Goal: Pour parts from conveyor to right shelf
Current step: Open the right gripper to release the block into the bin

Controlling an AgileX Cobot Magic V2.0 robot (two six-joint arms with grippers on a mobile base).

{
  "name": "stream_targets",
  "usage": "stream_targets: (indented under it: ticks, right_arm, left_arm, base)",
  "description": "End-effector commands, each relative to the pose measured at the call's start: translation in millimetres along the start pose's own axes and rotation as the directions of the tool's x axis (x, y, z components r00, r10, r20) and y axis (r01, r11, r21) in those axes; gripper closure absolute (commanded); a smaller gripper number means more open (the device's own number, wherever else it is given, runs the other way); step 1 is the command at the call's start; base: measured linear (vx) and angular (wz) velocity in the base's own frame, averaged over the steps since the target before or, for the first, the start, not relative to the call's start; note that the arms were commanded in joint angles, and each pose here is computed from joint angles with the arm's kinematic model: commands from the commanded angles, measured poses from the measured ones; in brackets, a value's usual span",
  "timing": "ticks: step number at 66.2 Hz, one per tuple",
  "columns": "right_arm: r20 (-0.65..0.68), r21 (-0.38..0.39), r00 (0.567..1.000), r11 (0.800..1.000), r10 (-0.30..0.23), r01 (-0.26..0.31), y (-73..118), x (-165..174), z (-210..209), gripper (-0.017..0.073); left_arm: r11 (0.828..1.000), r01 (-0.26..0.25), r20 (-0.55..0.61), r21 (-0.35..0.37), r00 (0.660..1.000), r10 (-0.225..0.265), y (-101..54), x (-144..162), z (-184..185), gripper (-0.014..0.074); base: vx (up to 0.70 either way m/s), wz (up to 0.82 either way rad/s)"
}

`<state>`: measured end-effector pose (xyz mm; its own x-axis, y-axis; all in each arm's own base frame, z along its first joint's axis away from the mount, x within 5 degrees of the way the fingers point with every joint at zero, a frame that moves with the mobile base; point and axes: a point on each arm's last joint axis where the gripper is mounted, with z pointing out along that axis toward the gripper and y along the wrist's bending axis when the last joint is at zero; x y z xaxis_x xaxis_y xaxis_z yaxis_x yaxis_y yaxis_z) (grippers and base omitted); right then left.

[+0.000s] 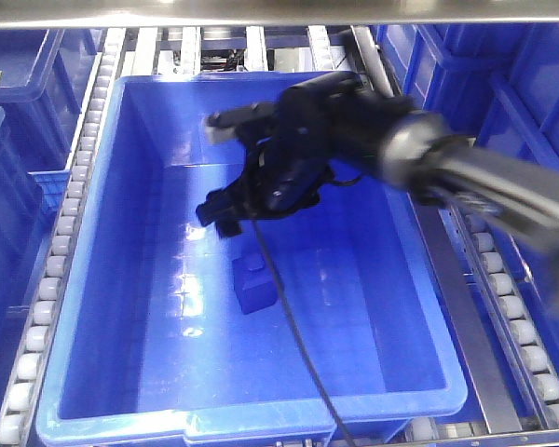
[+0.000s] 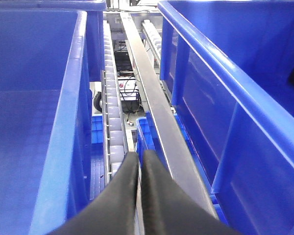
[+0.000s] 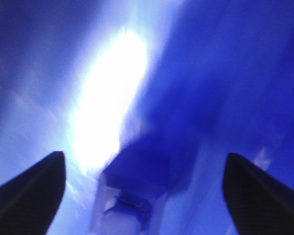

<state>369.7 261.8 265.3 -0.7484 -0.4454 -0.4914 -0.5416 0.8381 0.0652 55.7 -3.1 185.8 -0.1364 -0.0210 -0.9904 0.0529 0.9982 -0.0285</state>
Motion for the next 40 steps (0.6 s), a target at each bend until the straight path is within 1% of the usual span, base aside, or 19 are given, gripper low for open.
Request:
stream_targets:
  ticks: [1,5,11,14,17,20,22,27,29,34,40]
  right_arm:
    - [0.196,0.004,0.981,1.000,-0.004,0.003,-1.8,-8,-52,0.0021]
    - [0.226,0.009,0.974,1.000,-0.004,0.002,-4.8,1,-59,0.0049]
    - [0.296,0.028,0.955,1.000,-0.020,0.013,-7.8,14,-78,0.0102]
    - [0.315,0.034,0.949,0.999,-0.026,0.017,-8.8,24,-83,0.0148]
    - [0.361,0.042,0.932,0.999,-0.033,0.019,-10.7,32,-96,0.0202]
    - [0.381,0.044,0.924,0.999,-0.030,0.015,-12.5,44,-102,0.0281]
    - [0.401,0.046,0.916,0.999,-0.028,0.011,-14.2,53,-109,0.0350]
    - [0.453,0.067,0.890,0.997,-0.055,0.028,-15.4,72,-126,0.0500]
    - [0.462,0.078,0.884,0.996,-0.069,0.037,-16.0,81,-130,0.0574]
    - [0.511,0.107,0.853,0.993,-0.104,0.057,-16.9,103,-148,0.0571]
    - [0.543,0.142,0.826,0.986,-0.150,0.086,-18.0,130,-162,0.0568]
  left_arm:
    - [1.000,0.015,0.103,0.012,0.995,-0.016,-0.8,-14,-3,0.0600]
    - [1.000,0.015,0.103,0.012,0.995,-0.016,-0.8,-14,-3,0.0600]
    - [1.000,0.015,0.103,0.012,0.995,-0.016,-0.8,-14,-3,0.0600]
    - [1.000,0.015,0.103,0.012,0.995,-0.016,-0.8,-14,-3,0.0600]
    - [1.000,0.015,0.103,0.012,0.995,-0.016,-0.8,-14,-3,0.0600]
    - [1.000,0.015,0.103,0.012,0.995,-0.016,-0.8,-14,-3,0.0600]
    - [1.000,0.015,0.103,0.012,0.995,-0.016,-0.8,-14,-3,0.0600]
    - [1.000,0.015,0.103,0.012,0.995,-0.016,-0.8,-14,-3,0.0600]
    - [1.000,0.015,0.103,0.012,0.995,-0.016,-0.8,-14,-3,0.0600]
    - [1.000,0.015,0.103,0.012,0.995,-0.016,-0.8,-14,-3,0.0600]
    - [1.000,0.015,0.103,0.012,0.995,-0.016,-0.8,-14,-3,0.0600]
  base:
    - [0.00,0.00]
    - [0.00,0.00]
    - [0.00,0.00]
    - [0.00,0.00]
    - [0.00,0.00]
    - [0.00,0.00]
    - [0.00,0.00]
    - [0.00,0.00]
    - [0.00,0.00]
    - [0.00,0.00]
    - [0.00,0.00]
